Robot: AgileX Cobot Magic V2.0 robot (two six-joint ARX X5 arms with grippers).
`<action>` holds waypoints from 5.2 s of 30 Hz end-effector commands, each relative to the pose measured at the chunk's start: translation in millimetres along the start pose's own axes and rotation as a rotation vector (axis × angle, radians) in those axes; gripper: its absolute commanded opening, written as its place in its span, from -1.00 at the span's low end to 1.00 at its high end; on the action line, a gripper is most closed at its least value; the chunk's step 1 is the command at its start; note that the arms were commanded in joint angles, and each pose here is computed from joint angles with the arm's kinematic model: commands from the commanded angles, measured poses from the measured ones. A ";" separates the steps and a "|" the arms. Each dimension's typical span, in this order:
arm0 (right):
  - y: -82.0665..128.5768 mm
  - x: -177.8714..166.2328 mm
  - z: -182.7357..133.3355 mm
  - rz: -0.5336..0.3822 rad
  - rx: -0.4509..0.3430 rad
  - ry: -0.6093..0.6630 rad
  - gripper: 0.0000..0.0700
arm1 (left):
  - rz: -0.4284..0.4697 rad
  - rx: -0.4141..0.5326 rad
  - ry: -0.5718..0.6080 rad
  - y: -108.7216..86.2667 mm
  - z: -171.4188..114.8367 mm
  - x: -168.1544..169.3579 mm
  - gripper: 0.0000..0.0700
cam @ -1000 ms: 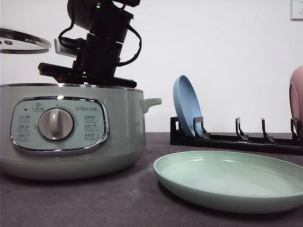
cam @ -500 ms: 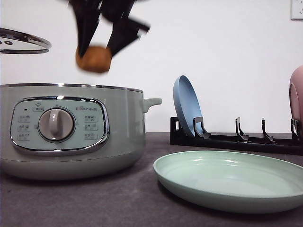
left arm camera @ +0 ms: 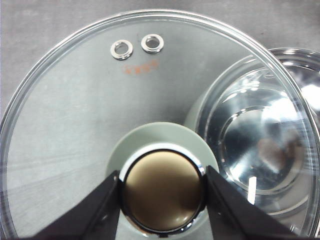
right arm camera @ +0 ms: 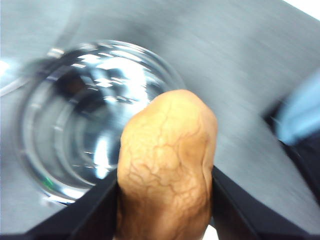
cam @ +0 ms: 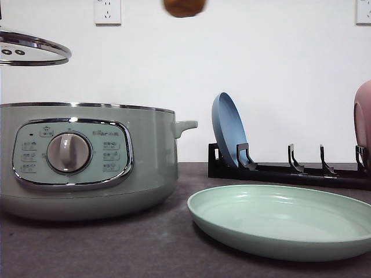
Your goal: Transfer potato from steamer to green plate
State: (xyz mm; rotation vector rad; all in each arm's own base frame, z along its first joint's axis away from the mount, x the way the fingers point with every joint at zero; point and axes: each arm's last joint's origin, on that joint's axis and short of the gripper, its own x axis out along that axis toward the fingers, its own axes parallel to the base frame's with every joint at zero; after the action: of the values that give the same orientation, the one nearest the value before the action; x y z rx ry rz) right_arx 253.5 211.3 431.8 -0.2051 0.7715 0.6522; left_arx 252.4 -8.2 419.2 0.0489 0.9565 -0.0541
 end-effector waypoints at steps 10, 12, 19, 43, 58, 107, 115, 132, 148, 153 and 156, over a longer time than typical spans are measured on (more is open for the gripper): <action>-26.1 1.2 -73.5 -0.051 0.081 0.015 -0.48 | -0.039 0.039 -0.071 -9.4 6.4 -9.1 -0.99; -30.0 3.1 -91.5 -0.060 0.124 0.009 -0.48 | -0.045 0.047 -0.072 -11.9 6.5 -9.2 -0.99; -33.8 19.0 -144.6 -0.066 0.251 0.004 -0.48 | -0.069 0.078 -0.074 -22.0 6.5 -9.5 -0.99; -34.6 102.5 -248.7 -0.076 0.535 0.087 -0.48 | -0.125 0.151 -0.076 -44.9 5.0 -11.2 -0.99; -27.9 116.8 -254.0 -0.069 0.511 0.144 0.21 | -0.225 0.220 -0.074 -67.4 1.7 -14.0 -0.99; -22.5 -30.6 -192.8 -0.100 0.330 -0.306 0.41 | -0.245 0.348 0.120 -127.3 21.0 88.7 -0.99; -22.5 -30.6 -192.8 -0.100 0.330 -0.306 0.41 | -0.242 0.350 0.148 -129.6 20.9 98.9 -0.99; -22.5 -30.7 -194.6 -0.104 0.312 -0.288 0.41 | -0.238 0.334 0.172 -127.9 18.0 95.0 0.48; -18.1 -30.0 -196.7 0.039 0.256 -0.239 0.40 | -0.379 0.311 -0.044 -108.3 3.4 0.0 0.45; -15.5 -29.4 -199.6 0.127 0.243 -0.194 0.40 | -0.472 0.328 -0.078 -104.5 -10.4 -30.5 0.45; -14.0 -29.3 -200.9 0.177 0.239 -0.172 0.40 | -0.518 0.340 -0.082 -103.2 -18.6 -43.7 0.45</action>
State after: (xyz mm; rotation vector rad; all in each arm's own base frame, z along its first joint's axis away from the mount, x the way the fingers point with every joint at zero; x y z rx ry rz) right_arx 130.3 104.3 304.7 0.1464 0.7146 0.7034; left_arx 205.6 -107.1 436.2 0.1156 0.8726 -0.6768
